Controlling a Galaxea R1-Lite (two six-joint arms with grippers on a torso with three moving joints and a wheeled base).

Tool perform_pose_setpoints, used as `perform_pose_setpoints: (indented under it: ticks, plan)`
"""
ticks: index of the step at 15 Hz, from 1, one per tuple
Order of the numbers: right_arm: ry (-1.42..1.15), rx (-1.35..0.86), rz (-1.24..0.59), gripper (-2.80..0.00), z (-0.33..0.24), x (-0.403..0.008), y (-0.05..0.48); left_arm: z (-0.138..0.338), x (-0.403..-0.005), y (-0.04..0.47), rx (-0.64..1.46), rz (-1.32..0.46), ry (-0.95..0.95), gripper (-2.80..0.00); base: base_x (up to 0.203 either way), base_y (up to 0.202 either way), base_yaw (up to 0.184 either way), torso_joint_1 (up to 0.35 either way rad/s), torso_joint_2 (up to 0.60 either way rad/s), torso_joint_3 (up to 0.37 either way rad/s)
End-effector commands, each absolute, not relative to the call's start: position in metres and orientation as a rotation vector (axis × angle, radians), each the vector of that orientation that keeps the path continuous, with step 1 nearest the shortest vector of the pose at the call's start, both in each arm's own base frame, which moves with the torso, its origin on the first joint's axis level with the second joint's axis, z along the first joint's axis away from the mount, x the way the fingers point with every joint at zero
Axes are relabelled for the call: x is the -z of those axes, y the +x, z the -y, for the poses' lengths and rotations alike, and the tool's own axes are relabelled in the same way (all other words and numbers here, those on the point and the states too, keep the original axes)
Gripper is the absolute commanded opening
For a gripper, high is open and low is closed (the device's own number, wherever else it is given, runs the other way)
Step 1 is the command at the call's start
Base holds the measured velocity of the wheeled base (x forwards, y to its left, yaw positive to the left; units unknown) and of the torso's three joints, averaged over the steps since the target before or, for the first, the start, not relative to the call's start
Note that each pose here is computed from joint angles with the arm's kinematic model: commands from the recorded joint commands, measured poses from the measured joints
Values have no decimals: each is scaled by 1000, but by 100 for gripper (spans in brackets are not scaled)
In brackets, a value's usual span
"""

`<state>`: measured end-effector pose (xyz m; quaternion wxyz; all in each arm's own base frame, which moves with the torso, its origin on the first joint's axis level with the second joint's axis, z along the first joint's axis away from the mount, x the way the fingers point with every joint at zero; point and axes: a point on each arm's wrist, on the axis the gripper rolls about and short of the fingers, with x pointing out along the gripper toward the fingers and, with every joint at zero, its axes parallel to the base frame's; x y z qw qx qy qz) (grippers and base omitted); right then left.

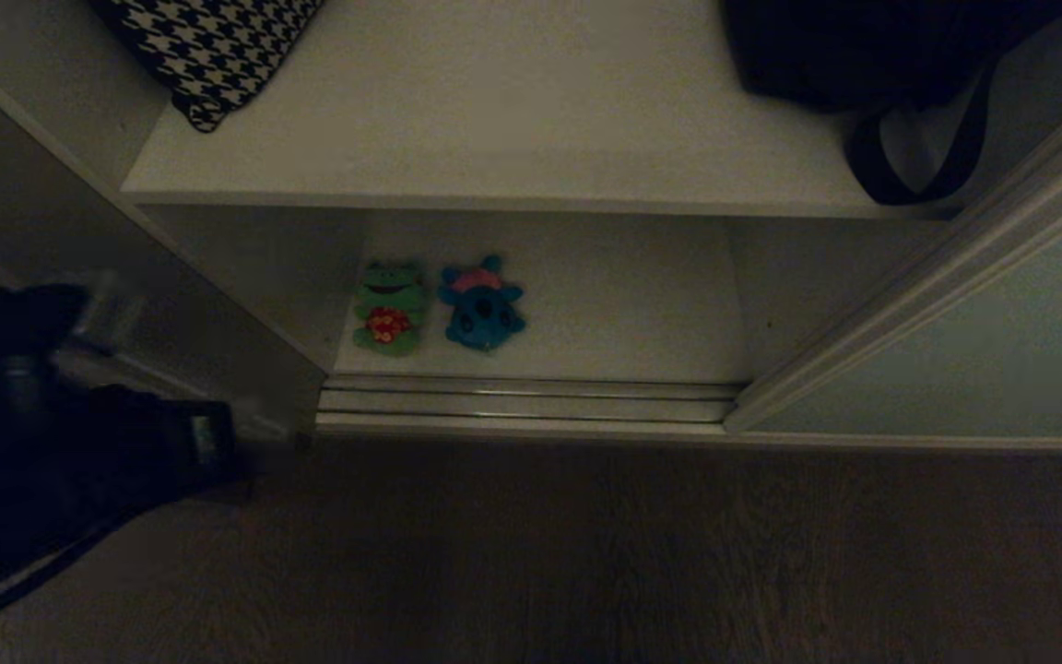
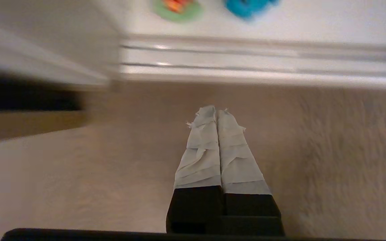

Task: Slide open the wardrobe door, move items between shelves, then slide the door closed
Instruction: Close the door

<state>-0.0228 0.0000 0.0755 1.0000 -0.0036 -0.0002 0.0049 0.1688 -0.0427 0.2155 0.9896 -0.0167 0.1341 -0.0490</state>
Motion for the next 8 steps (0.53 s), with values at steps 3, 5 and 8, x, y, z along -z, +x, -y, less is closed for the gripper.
perform_pose_setpoints:
  ticks: [3, 5, 8]
  plan:
    - [-8, -9, 3, -280, 0, -76, -23, 5, -234, 57, 43, -1, -68, -280, 0, 0, 0, 0, 0, 0]
    - [-8, -11, 3, -280, 0, -76, -23, 0, -221, 19, 26, 41, -57, -280, 0, 0, 0, 0, 0, 0]
    - [-8, -9, 2, -280, 0, -75, -23, 2, -182, -16, 13, 58, 1, -280, 0, 0, 0, 0, 0, 0]
